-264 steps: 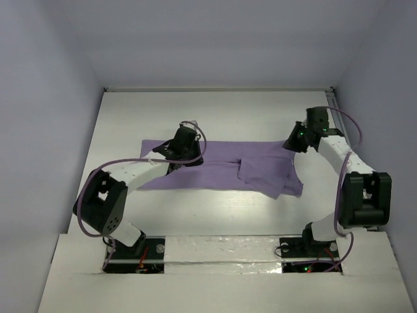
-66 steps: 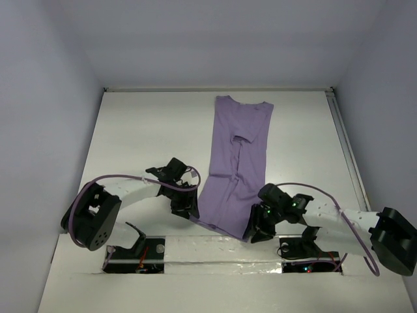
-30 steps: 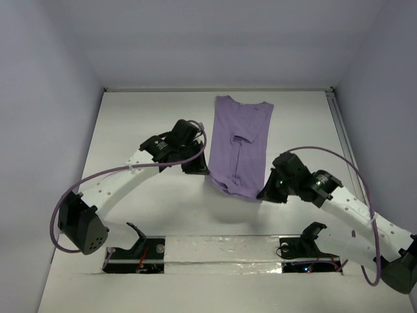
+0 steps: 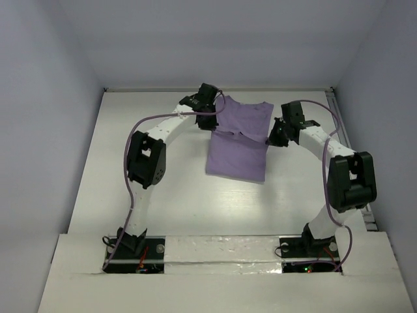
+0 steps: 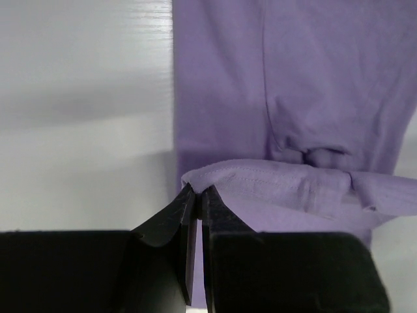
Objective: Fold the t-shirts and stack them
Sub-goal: Fold the folded rectangular tshirt in 1/3 of the way
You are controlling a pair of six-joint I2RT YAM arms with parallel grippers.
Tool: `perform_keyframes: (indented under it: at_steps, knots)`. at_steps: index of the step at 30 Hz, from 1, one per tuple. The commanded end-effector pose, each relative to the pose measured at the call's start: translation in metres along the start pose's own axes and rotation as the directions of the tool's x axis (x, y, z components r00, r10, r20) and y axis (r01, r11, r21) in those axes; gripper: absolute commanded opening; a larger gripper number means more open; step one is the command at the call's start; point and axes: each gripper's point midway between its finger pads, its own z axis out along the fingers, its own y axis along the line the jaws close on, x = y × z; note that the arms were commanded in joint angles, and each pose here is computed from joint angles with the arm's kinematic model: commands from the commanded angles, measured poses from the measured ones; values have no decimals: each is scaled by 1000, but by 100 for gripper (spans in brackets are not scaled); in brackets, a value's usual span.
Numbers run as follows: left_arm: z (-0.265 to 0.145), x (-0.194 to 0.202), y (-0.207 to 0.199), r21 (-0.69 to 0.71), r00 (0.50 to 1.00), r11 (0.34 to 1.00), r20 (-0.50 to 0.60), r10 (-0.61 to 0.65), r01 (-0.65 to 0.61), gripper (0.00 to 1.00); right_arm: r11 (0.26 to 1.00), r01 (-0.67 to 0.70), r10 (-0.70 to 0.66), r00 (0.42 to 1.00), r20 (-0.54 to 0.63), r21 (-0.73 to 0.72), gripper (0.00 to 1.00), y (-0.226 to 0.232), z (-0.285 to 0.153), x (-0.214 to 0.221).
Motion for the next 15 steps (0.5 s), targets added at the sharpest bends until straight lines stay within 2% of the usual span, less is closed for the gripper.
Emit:
perform_keyframes:
  at_steps: [1,10,13,14,15]
  knots:
    - [6,-15,-1,18,999,999,19,33,-33,0,1000,24,-23,998,59,-14,0,7,9,-31]
    - [36,-27,-13,46,999,999,31,17,-19,0,999,23,-22,1000,-6,47,1,-3,40,-32]
    - [22,-48,-16,59,996,998,88,-9,4,6,999,23,-23,1000,-8,23,25,6,40,-47]
    - [13,-56,-19,64,993,998,118,-8,0,19,1000,29,-29,1000,11,8,50,14,32,-58]
    - [-9,-73,-25,83,983,997,185,-13,-2,29,999,35,-35,999,23,-12,59,20,25,-64]
